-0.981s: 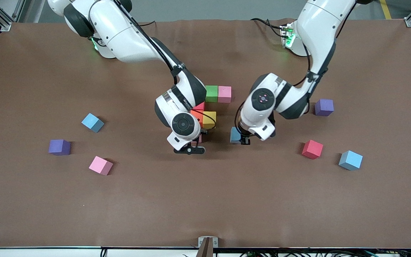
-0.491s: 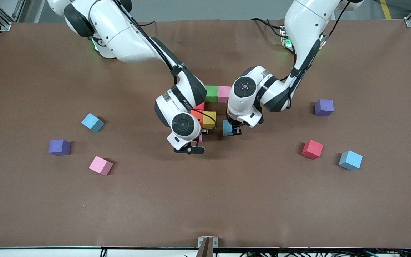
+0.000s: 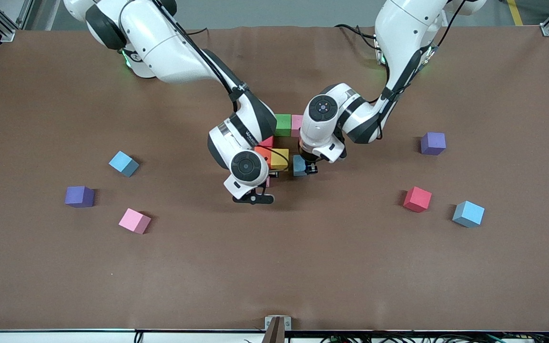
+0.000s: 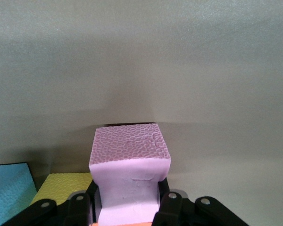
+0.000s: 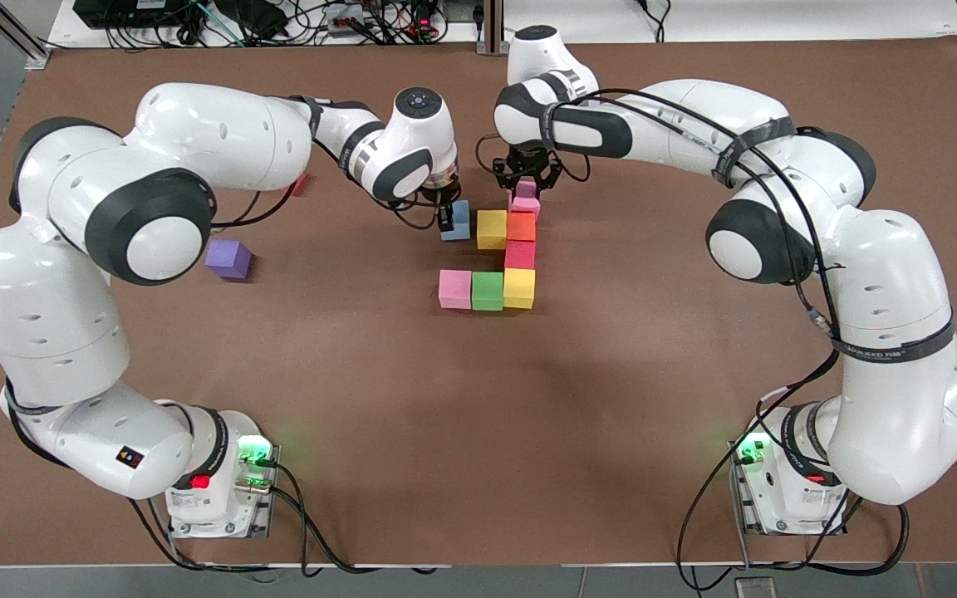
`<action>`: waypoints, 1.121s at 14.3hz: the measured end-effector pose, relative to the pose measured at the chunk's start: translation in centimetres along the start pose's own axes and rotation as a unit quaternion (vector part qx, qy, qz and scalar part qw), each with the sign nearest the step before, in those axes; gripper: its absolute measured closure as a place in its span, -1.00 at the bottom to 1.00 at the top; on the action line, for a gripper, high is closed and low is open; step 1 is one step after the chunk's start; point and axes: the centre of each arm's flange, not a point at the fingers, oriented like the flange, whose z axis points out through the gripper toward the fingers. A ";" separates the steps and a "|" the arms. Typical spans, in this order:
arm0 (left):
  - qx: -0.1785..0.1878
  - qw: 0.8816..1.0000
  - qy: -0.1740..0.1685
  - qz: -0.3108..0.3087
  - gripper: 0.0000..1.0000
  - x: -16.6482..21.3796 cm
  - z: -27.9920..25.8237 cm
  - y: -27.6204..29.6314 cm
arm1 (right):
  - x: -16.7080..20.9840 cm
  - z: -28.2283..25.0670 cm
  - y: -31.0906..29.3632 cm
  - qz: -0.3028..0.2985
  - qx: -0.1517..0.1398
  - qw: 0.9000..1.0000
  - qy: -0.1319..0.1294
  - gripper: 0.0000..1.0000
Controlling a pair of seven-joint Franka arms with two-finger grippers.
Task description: Arrange 11 blocks into digit 3
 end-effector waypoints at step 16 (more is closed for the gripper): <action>-0.005 1.000 0.001 0.016 -0.05 -0.3 -0.2 -1.2 | -0.4 0.1 -0.4 -0.004 -0.002 1.000 -0.001 0.04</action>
